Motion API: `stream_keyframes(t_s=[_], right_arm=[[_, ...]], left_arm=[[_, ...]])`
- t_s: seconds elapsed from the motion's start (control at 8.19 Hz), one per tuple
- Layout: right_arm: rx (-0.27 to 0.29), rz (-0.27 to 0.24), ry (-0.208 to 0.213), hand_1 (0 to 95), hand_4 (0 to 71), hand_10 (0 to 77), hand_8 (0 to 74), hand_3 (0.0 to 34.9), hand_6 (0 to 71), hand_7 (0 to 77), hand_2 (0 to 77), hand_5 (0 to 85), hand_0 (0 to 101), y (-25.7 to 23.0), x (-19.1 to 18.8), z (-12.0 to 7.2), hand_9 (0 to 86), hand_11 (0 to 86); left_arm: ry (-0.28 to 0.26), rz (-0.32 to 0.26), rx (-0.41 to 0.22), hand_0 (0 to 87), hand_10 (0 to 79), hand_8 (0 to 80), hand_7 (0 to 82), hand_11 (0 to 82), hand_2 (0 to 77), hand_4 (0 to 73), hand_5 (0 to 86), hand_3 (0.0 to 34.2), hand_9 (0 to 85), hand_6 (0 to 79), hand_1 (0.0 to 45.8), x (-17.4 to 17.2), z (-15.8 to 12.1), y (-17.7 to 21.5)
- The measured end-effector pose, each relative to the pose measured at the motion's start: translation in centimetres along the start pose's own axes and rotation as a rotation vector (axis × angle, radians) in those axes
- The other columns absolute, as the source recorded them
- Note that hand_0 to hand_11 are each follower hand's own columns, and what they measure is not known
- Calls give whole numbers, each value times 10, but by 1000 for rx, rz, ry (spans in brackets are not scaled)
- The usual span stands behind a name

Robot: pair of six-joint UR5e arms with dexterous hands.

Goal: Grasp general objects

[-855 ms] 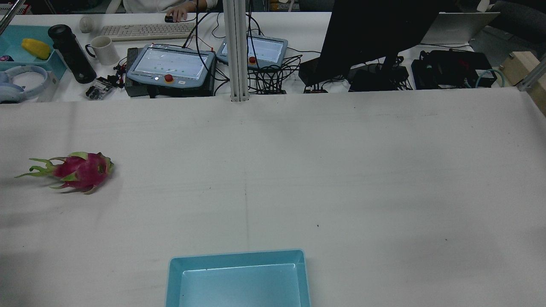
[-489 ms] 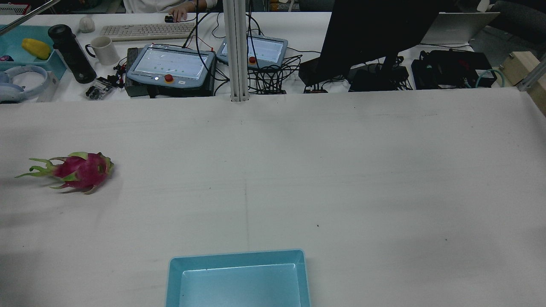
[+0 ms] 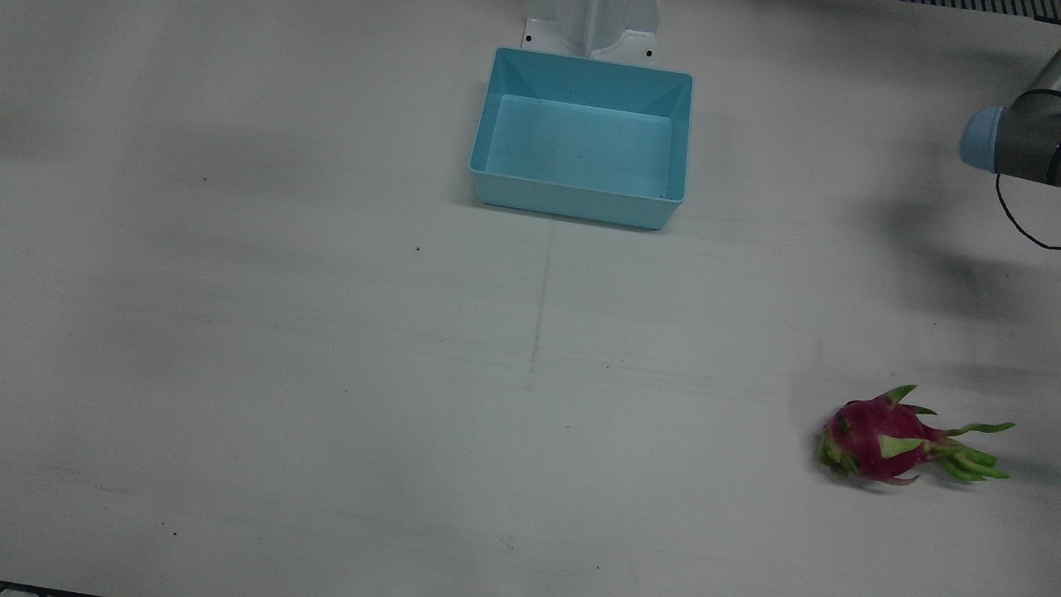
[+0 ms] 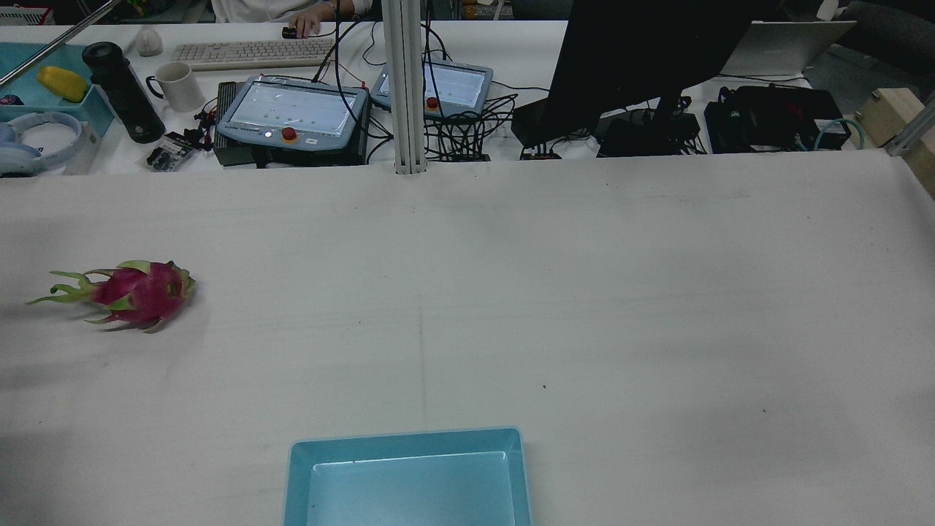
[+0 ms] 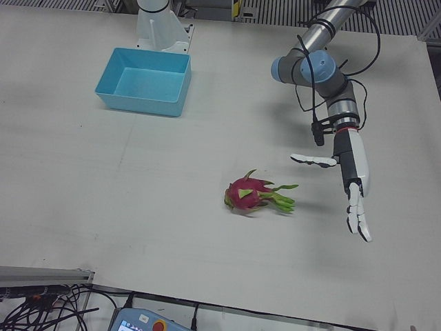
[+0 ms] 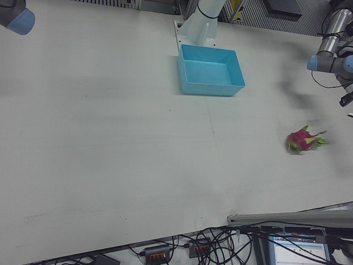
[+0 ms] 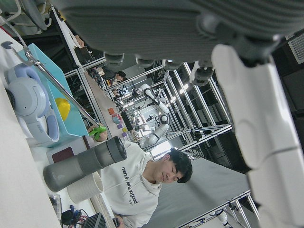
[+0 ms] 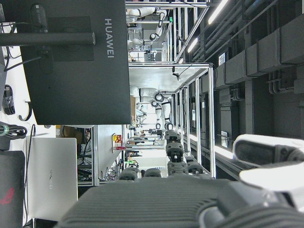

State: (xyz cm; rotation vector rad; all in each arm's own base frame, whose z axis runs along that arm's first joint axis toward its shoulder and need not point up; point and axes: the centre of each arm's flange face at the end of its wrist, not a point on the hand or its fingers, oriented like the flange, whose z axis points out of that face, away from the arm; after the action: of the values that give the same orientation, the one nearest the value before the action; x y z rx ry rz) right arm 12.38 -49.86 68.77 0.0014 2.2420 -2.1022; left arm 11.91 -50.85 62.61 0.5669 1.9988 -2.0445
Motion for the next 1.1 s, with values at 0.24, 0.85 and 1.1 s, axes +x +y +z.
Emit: stream_keyframes(t_s=[0.24,0.85,1.1], right_arm=[[0,0,0,65,0,0,0,0,0,0,747,0,0,0,0,0,5,5],[0,0,0,65,0,0,0,0,0,0,747,0,0,0,0,0,5,5],[0,-1,0,65,0,0,0,0,0,0,747,0,0,0,0,0,5,5]], left_arm=[[1,-16,-9,588,5,11,16,44,11,16,22,90,5,0,0,1,1,3],[5,-39,-26,610,11,11,27,49,11,16,22,92,5,0,0,2,3,7],[5,-46,-34,632,11,11,33,49,11,16,22,92,5,0,0,1,4,11]])
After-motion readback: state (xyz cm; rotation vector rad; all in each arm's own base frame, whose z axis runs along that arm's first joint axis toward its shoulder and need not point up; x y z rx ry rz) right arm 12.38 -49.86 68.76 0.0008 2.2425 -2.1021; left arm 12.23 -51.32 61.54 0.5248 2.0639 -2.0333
